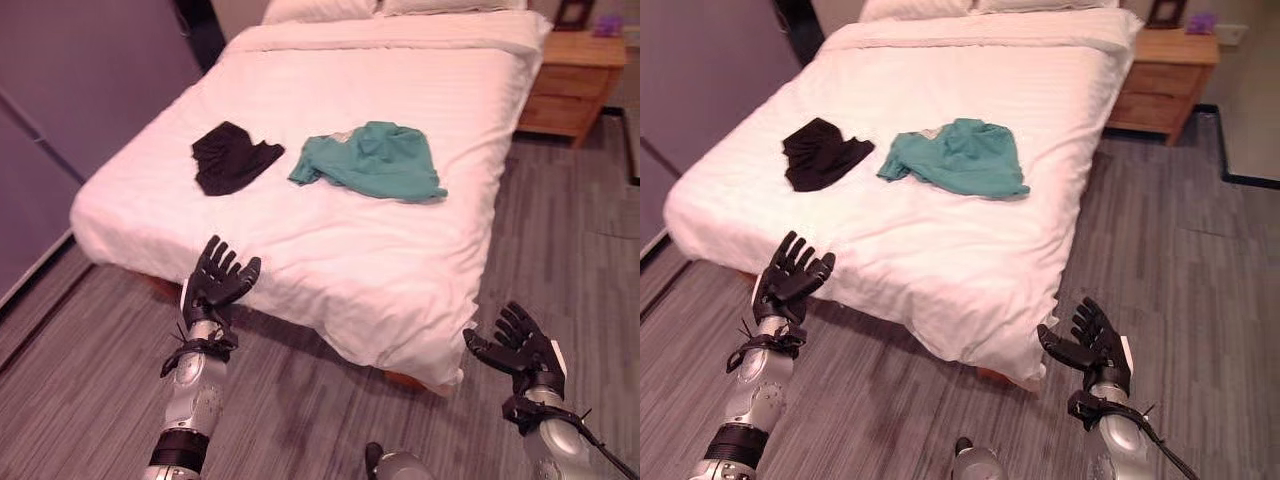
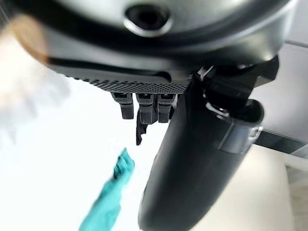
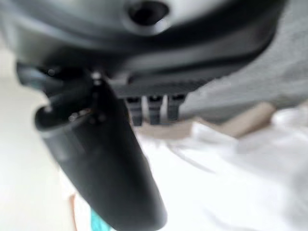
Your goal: Pick up bed clothes into laundry basket.
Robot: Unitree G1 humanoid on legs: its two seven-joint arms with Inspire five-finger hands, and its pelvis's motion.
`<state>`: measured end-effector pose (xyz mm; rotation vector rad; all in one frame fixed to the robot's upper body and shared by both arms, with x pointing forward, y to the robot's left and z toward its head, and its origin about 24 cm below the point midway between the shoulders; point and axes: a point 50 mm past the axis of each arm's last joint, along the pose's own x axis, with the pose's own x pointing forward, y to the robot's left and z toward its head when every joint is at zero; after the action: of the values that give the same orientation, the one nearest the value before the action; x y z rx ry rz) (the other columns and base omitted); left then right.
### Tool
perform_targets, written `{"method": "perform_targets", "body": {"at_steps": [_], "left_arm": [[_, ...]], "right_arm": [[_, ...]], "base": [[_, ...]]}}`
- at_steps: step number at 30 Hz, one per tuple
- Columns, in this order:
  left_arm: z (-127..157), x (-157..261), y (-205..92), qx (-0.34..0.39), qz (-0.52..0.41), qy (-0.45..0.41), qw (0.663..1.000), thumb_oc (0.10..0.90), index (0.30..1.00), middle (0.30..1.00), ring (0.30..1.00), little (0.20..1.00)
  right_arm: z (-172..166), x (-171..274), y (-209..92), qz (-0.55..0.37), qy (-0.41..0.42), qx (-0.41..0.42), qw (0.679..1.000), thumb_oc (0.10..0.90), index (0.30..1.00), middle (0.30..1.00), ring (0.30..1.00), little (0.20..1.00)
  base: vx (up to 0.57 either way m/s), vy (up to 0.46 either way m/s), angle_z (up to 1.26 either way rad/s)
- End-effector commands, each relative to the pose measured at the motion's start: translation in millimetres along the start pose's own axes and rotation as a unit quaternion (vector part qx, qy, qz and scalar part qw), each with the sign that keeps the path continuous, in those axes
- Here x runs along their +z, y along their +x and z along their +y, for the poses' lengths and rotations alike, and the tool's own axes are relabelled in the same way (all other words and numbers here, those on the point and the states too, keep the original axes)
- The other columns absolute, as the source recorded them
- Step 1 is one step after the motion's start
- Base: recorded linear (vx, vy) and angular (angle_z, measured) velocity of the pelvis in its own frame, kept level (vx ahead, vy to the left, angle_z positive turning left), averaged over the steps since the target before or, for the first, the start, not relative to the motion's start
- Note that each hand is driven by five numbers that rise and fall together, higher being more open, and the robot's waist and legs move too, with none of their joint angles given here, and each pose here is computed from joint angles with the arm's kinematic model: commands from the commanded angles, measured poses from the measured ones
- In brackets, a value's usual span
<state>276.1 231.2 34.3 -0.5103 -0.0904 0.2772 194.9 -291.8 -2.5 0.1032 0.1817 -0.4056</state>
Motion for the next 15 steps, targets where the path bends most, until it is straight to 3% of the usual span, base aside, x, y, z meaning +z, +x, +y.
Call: {"method": "perform_targets", "body": {"at_steps": [1, 9, 15], "left_arm": [[5, 41, 7, 0.004, -0.105, -0.007, 0.994, 0.8, 0.9, 0.9, 0.9, 0.9], [17, 56, 6, 0.037, -0.147, -0.021, 0.988, 0.8, 0.9, 0.9, 0.9, 0.9], [5, 84, 10, 0.01, -0.211, -0.009, 0.977, 0.8, 0.9, 0.9, 0.9, 0.9]], "right_arm": [[-10, 55, 9, -0.129, -0.023, -0.003, 0.991, 0.8, 0.9, 0.9, 0.9, 0.9], [-20, 60, 10, -0.133, -0.054, -0.013, 0.99, 0.8, 0.9, 0.9, 0.9, 0.9], [-22, 62, 11, -0.137, -0.062, -0.024, 0.988, 0.8, 0.9, 0.9, 0.9, 0.9]], "base": [[0.28, 0.299, -1.13], [0.29, 0.36, -1.03], [0.18, 0.409, -0.22]]}}
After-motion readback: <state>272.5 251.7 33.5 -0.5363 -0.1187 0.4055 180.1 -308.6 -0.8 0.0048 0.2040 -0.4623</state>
